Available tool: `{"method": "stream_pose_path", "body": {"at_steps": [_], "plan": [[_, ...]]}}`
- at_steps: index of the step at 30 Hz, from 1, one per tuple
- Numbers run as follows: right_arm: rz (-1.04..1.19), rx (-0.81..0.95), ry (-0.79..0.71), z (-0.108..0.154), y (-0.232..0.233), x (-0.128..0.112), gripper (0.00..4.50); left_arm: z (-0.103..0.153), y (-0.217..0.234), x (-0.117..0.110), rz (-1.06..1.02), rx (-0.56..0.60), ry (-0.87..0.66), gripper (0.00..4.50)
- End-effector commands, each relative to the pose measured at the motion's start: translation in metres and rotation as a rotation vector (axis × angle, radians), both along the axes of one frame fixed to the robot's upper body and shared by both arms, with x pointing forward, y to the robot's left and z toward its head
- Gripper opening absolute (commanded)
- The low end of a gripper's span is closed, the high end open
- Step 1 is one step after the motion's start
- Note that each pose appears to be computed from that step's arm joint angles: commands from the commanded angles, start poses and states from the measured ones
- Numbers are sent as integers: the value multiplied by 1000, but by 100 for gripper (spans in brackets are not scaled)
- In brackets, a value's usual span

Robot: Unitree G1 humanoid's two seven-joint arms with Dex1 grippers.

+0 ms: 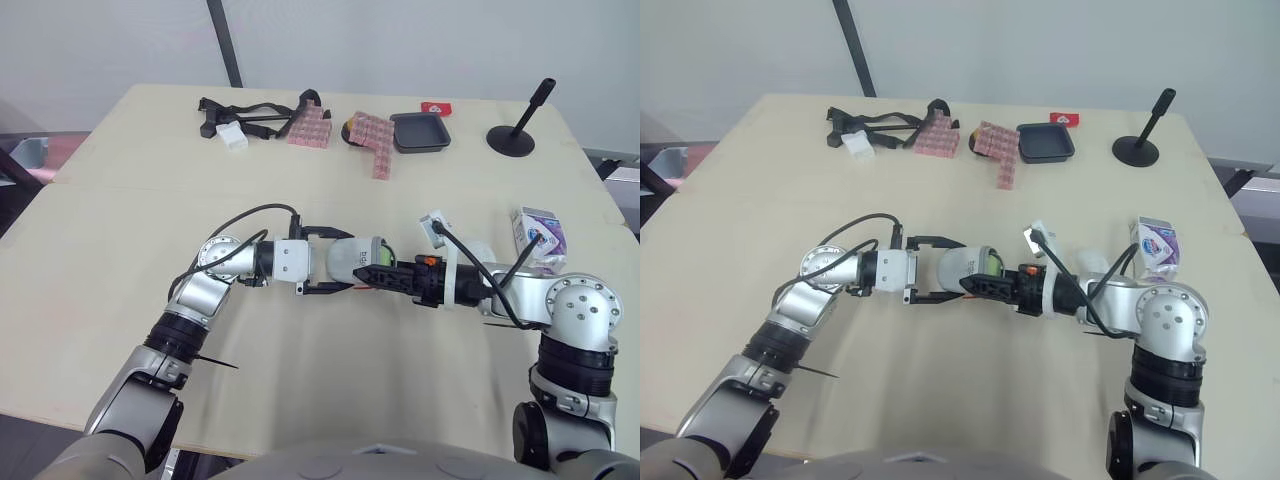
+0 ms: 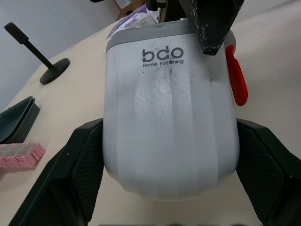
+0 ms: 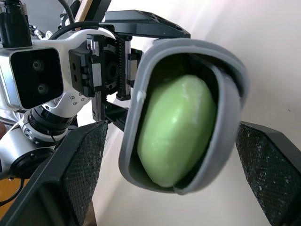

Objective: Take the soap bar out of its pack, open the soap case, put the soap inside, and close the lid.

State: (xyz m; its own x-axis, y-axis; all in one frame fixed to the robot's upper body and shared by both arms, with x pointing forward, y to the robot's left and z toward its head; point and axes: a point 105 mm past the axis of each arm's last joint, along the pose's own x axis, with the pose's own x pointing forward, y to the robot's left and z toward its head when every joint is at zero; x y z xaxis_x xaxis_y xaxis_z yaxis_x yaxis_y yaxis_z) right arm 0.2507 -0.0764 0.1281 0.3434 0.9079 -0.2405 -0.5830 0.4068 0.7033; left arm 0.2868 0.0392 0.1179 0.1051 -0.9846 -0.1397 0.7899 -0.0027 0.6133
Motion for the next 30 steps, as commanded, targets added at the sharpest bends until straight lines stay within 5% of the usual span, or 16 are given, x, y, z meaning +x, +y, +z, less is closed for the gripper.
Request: {"method": "stream_pose_path", "body": {"at_steps": [1, 30], "plan": [[19, 26, -22, 8, 2, -1, 446, 11, -5, -3, -21, -23, -53, 345], [32, 41, -7, 8, 8, -2, 446, 15, -6, 3, -17, -22, -89, 345]]}}
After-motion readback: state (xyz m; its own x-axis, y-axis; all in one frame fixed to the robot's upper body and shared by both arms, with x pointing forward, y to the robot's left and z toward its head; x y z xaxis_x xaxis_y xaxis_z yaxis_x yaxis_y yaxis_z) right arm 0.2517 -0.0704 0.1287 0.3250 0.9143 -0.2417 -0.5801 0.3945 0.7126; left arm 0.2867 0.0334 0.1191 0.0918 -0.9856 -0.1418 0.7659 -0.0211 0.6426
